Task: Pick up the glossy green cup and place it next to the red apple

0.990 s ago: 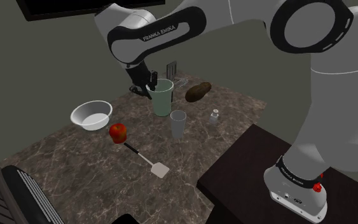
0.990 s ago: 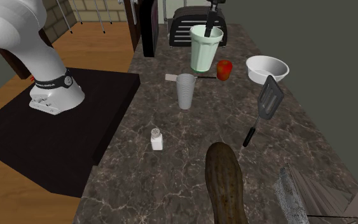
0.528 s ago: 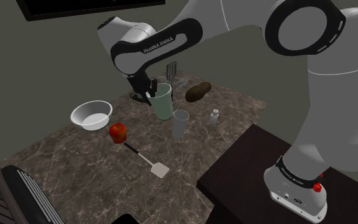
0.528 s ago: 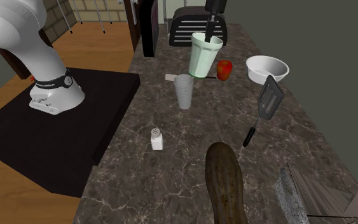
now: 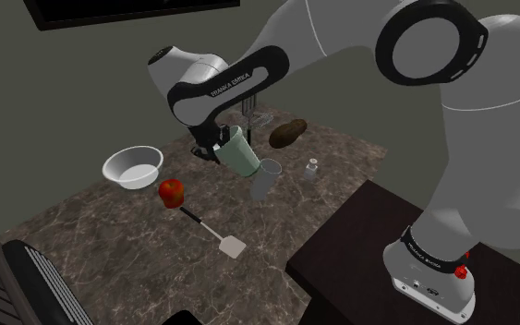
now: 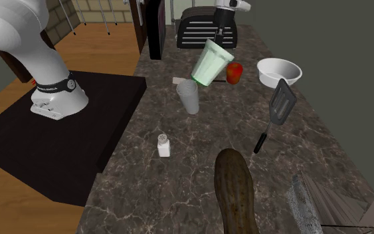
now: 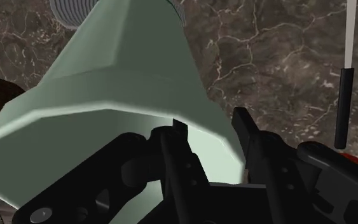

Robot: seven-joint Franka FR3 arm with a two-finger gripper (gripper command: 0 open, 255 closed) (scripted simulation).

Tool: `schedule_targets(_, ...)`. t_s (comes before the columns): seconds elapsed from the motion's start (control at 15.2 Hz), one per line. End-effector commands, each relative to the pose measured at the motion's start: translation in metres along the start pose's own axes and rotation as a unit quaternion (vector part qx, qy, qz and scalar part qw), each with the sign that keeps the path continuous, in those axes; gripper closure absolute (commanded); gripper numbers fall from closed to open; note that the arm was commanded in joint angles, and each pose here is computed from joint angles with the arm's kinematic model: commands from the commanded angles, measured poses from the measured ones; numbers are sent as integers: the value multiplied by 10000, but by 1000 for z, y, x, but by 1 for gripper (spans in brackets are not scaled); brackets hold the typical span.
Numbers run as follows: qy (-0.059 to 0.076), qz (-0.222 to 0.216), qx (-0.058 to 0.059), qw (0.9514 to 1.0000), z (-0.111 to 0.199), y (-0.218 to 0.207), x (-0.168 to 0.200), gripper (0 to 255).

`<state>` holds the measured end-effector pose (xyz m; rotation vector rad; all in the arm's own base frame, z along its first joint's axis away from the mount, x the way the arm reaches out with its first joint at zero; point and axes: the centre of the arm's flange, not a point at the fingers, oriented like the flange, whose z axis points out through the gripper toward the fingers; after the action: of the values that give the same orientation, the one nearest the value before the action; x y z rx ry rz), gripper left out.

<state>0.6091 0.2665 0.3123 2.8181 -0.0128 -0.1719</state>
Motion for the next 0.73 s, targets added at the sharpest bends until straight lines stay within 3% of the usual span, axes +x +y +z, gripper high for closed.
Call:
schedule_targets(0.0,-16,-1,-1,10000,12,-4,1,255)
schedule_targets(0.66,-16,-1,-1,10000,62,-20,8,255)
